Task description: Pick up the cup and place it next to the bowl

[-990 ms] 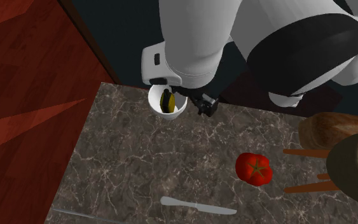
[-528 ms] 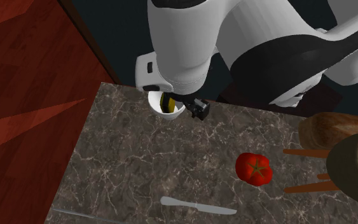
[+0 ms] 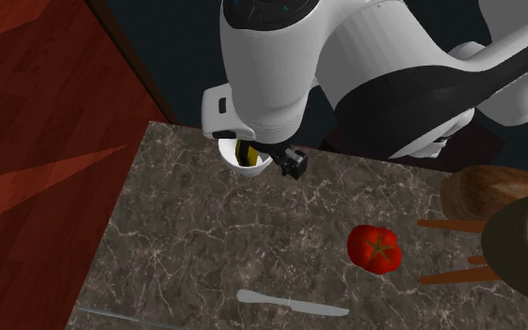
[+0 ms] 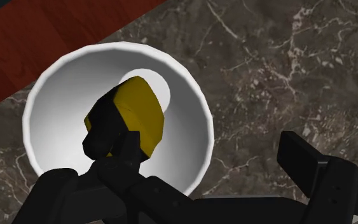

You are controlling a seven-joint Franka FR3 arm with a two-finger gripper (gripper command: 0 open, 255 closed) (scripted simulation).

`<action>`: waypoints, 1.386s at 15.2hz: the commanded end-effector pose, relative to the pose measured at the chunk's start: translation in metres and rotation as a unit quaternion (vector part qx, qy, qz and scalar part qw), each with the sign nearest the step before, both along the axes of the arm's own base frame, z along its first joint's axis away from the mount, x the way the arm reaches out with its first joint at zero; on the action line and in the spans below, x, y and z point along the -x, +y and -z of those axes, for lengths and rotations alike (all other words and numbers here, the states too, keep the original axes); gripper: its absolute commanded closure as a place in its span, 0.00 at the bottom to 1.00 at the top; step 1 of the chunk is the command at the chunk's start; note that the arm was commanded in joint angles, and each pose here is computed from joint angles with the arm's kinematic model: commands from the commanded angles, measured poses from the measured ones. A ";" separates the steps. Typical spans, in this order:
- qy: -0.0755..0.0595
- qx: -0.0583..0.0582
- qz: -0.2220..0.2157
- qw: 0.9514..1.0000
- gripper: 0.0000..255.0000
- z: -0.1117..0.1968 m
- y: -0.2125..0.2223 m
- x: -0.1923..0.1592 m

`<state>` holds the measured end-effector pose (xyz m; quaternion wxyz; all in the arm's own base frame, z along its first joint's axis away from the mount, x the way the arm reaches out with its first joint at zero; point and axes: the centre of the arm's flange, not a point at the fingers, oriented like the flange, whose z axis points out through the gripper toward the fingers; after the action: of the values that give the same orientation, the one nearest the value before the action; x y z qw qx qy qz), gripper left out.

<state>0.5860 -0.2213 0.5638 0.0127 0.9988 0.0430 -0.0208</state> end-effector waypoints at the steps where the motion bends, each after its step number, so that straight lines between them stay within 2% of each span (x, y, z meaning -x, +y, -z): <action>1: 0.000 0.000 0.000 1.000 0.00 0.000 0.000 0.000; 2: 0.000 0.000 0.000 1.000 1.00 0.000 0.000 0.000; 11: 0.000 0.000 0.000 1.000 1.00 0.000 0.000 0.000; 21: 0.000 0.000 0.000 1.000 1.00 -0.053 0.000 0.000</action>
<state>0.5867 -0.2231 0.6107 0.0125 0.9988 0.0429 -0.0211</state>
